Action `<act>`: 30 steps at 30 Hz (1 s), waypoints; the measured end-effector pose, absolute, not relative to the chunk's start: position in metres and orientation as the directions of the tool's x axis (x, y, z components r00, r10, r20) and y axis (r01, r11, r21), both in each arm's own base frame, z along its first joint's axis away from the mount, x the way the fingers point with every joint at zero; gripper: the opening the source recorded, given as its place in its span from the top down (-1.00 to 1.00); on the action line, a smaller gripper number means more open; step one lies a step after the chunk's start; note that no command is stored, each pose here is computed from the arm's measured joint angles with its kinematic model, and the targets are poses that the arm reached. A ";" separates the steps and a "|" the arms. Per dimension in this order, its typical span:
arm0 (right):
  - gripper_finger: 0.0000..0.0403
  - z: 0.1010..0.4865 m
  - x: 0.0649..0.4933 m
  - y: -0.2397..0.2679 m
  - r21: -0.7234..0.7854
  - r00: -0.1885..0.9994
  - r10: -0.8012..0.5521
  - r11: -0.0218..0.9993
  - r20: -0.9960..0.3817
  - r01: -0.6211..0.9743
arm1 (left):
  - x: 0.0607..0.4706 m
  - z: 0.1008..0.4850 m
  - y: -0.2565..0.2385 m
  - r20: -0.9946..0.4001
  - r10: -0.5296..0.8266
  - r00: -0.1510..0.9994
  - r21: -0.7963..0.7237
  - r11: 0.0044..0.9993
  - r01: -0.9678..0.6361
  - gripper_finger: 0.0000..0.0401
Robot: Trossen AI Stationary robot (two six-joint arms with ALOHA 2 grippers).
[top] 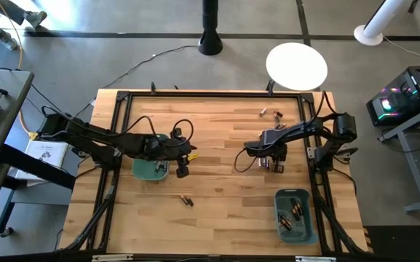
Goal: Sort batteries
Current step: Put the silver battery into the green bin
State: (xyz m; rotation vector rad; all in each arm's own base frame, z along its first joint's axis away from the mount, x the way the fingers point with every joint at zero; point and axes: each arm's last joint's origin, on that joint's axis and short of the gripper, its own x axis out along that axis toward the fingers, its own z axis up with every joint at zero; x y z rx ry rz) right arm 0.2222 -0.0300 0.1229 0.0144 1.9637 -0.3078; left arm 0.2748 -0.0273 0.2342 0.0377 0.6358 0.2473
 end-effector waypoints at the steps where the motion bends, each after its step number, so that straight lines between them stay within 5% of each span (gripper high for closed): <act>1: 0.91 0.125 0.225 -0.030 -0.199 -0.393 -0.127 0.969 -0.911 0.146 | 0.275 0.234 -0.027 -0.583 0.240 0.776 0.111 0.970 -0.217 0.28; 12: 0.90 0.143 0.245 -0.031 -0.102 -0.302 -0.080 0.993 -0.950 0.058 | 0.275 0.234 -0.027 -0.584 0.240 0.776 0.111 0.970 -0.217 0.28; 15: 0.90 0.152 0.250 -0.032 -0.101 -0.156 -0.094 0.994 -0.983 0.038 | 0.274 0.233 -0.027 -0.593 0.242 0.768 0.121 0.970 -0.212 0.28; 20: 0.90 0.173 0.255 -0.038 -0.087 0.246 -0.104 0.993 -0.964 0.080 | 0.273 0.225 -0.026 -0.560 0.243 0.792 0.155 0.970 -0.188 0.28; 23: 0.90 0.185 0.264 -0.036 -0.081 0.550 -0.133 0.990 -0.825 0.118 | 0.274 0.217 -0.024 -0.458 0.238 0.857 0.137 0.971 -0.196 0.28; 26: 0.90 0.192 0.276 -0.026 -0.029 0.837 -0.097 0.995 -0.538 0.097 | 0.274 0.209 -0.023 -0.294 0.203 0.934 0.109 0.978 -0.179 0.28; 30: 0.90 0.200 0.284 -0.008 -0.005 0.991 -0.010 1.000 -0.131 0.009 | 0.276 0.209 -0.022 -0.051 0.111 0.992 0.080 0.991 -0.107 0.28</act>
